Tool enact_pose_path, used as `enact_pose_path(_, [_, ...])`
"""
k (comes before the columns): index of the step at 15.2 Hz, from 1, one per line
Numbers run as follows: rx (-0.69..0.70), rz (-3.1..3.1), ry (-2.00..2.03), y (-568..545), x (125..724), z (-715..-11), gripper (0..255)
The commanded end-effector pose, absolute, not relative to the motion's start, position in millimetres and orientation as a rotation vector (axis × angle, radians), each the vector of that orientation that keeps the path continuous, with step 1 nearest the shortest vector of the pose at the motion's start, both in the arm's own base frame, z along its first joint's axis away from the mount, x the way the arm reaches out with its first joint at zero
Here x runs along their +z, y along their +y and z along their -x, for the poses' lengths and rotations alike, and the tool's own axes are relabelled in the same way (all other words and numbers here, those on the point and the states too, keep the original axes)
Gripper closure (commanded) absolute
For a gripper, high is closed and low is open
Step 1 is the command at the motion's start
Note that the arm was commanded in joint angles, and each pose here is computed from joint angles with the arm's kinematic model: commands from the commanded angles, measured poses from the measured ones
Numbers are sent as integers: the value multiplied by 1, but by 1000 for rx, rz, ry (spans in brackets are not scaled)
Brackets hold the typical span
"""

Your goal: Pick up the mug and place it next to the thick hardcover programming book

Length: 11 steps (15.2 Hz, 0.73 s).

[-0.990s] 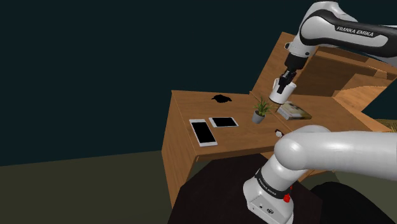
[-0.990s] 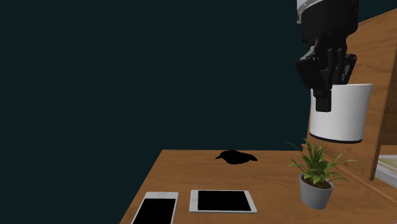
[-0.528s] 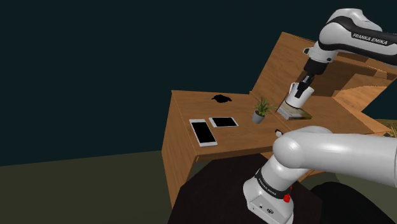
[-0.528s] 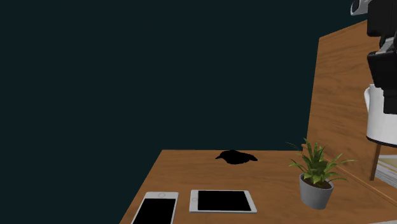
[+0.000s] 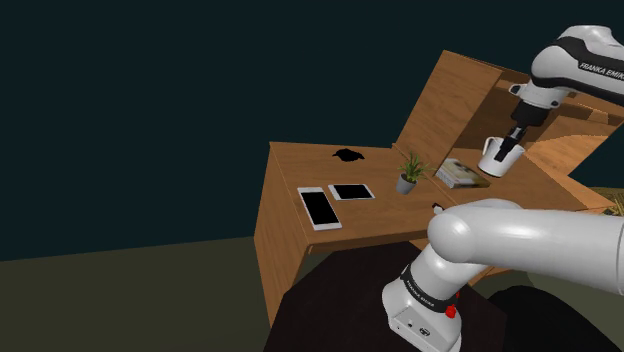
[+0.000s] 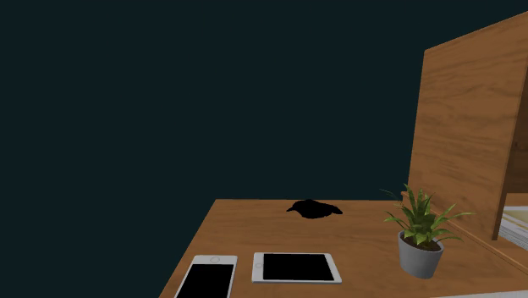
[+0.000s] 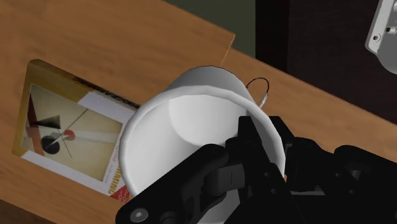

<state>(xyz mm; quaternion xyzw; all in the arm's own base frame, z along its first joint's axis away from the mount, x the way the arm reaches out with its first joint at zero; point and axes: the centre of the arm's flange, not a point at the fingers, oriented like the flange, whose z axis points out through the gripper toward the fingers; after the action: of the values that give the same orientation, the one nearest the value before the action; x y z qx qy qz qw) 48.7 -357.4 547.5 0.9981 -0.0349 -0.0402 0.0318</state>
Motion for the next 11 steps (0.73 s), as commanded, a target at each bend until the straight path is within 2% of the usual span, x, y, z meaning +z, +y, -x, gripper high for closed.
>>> enact_pose_path(1, [-125,-3073,-107,-376,553,-27,255])
enact_pose_path(5, [-125,-3073,-107,-406,556,10,255])
enact_pose_path(11, [-125,-3073,-107,-406,524,10,255])
